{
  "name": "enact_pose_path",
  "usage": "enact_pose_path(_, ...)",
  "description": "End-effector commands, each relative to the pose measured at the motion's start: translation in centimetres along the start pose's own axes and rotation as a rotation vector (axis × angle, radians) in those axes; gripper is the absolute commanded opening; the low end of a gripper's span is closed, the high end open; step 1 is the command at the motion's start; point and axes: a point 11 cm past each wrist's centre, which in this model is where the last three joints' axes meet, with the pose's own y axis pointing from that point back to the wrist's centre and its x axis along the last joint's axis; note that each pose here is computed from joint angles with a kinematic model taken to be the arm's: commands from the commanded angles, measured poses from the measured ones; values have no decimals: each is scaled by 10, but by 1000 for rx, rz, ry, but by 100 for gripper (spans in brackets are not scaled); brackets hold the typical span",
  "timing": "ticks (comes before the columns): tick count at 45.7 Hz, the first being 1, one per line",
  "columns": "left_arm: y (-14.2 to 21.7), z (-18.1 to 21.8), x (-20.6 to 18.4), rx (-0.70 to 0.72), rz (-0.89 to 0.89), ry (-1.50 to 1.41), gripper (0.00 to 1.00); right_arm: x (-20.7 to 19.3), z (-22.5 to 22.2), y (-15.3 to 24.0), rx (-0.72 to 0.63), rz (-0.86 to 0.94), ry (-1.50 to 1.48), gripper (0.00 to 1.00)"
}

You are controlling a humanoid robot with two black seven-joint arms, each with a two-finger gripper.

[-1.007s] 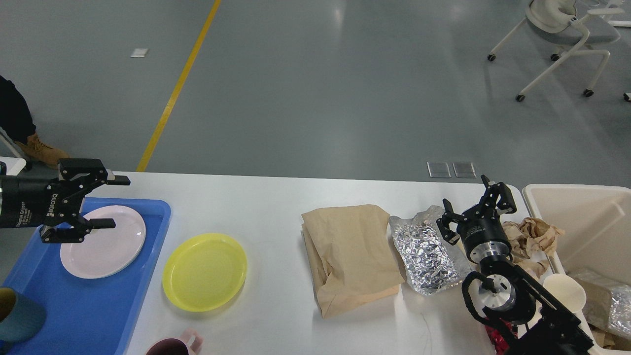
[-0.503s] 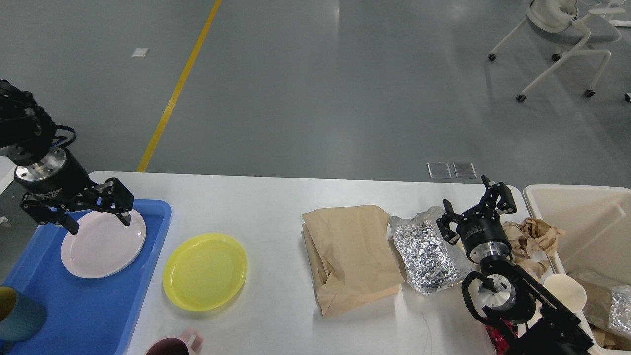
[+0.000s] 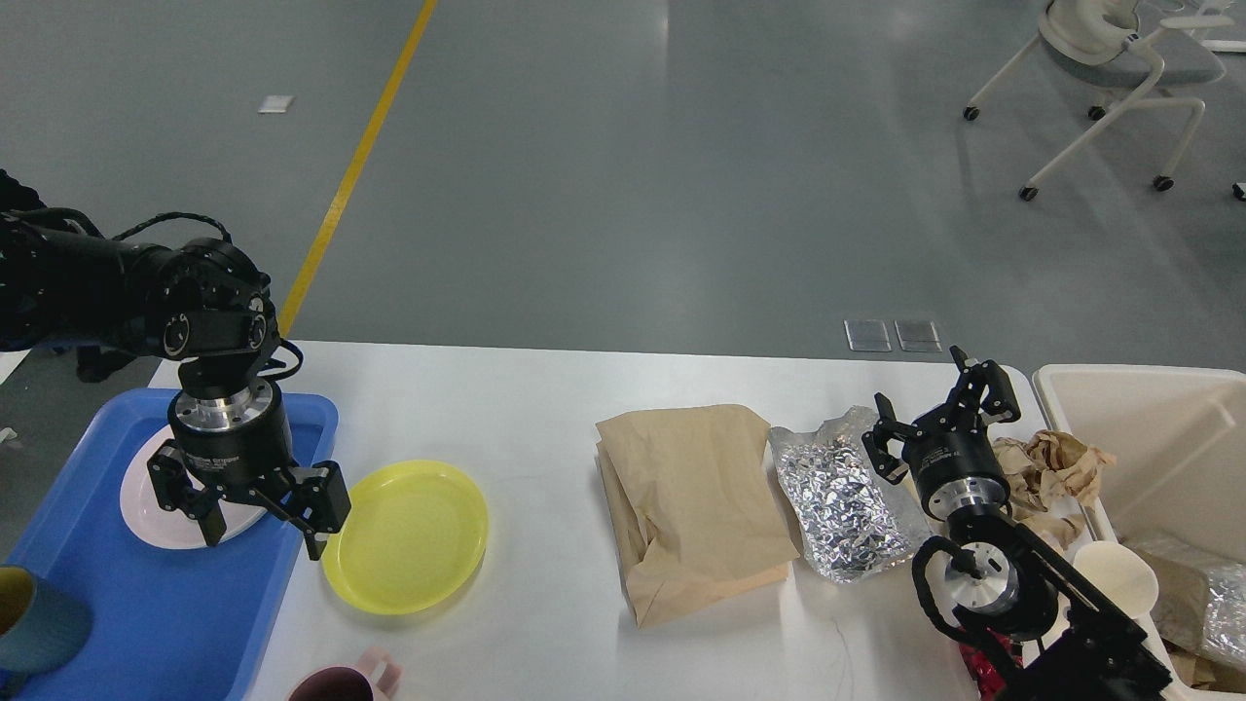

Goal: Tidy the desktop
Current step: 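Lower the left gripper toward the pink mug near the table edge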

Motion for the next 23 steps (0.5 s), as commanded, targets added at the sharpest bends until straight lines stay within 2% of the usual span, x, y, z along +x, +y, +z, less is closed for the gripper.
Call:
enact_pose_path(1, -12, 13, -17, -32, -68, -23, 96, 0, 0, 0, 0, 0, 0, 100)
enact_pose_path(9, -32, 40, -37, -59, -155, -83, 96, 0, 0, 0, -1, -1, 0, 100)
enact_pose_path(23, -60, 40, -49, -67, -225, -78, 96, 0, 0, 0, 0, 0, 0, 100)
